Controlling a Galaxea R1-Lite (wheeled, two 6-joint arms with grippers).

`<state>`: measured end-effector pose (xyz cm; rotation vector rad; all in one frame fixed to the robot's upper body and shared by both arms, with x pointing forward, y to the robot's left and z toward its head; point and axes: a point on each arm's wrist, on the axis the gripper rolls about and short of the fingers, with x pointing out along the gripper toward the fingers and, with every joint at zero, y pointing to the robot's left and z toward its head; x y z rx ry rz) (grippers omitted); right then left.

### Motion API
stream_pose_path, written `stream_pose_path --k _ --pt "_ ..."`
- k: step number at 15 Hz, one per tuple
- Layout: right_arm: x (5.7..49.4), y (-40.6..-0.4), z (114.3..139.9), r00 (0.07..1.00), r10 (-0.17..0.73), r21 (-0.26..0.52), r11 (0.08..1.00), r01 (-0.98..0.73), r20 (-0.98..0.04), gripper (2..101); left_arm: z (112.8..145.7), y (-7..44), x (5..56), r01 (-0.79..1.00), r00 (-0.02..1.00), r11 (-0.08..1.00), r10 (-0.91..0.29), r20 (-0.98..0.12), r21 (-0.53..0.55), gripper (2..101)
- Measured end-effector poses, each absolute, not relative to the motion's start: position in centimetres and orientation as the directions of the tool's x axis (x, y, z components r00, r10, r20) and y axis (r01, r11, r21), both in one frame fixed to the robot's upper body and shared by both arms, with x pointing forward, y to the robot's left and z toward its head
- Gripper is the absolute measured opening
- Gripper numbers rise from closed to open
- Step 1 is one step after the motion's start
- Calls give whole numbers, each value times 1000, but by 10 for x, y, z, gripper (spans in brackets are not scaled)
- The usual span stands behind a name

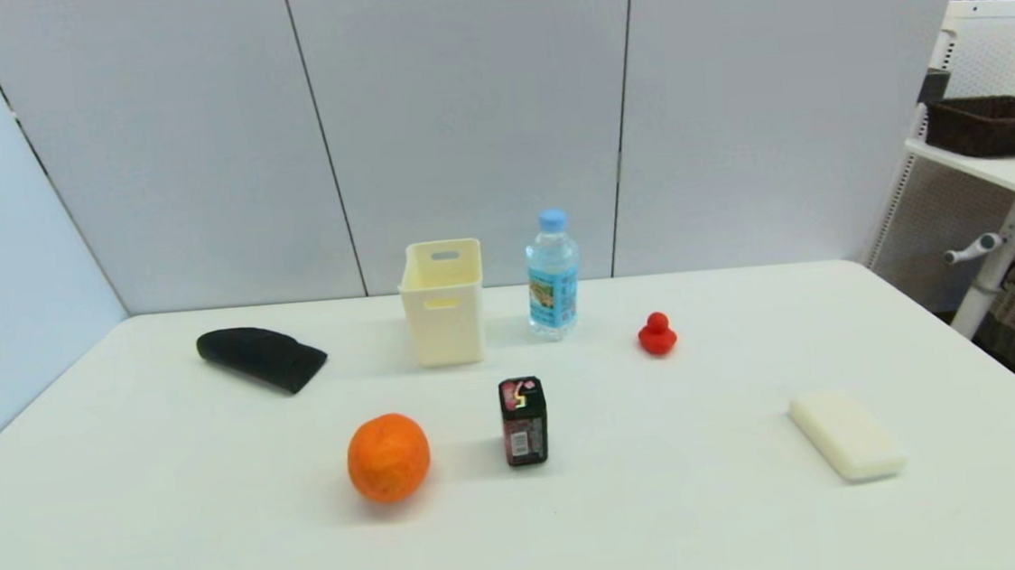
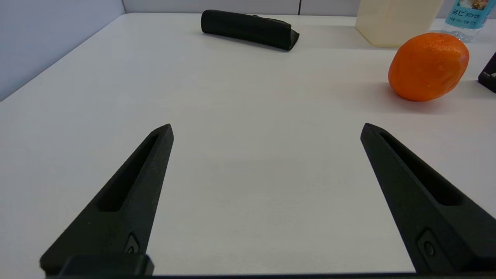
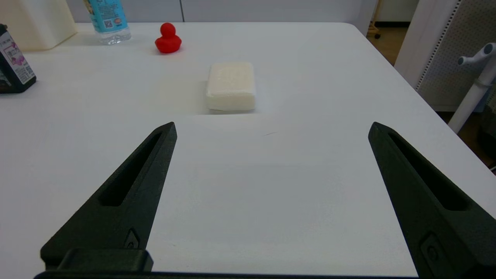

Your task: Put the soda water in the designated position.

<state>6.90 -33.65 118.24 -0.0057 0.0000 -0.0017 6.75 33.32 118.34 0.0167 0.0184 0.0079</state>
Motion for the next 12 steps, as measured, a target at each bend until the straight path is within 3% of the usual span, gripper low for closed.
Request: stream_pose_path --k 12 --pt "69 -336 1182 1000 -1 -5 1000 1 0 980 1183 333 68 -11 1000 1000 10 -18 -13 978"
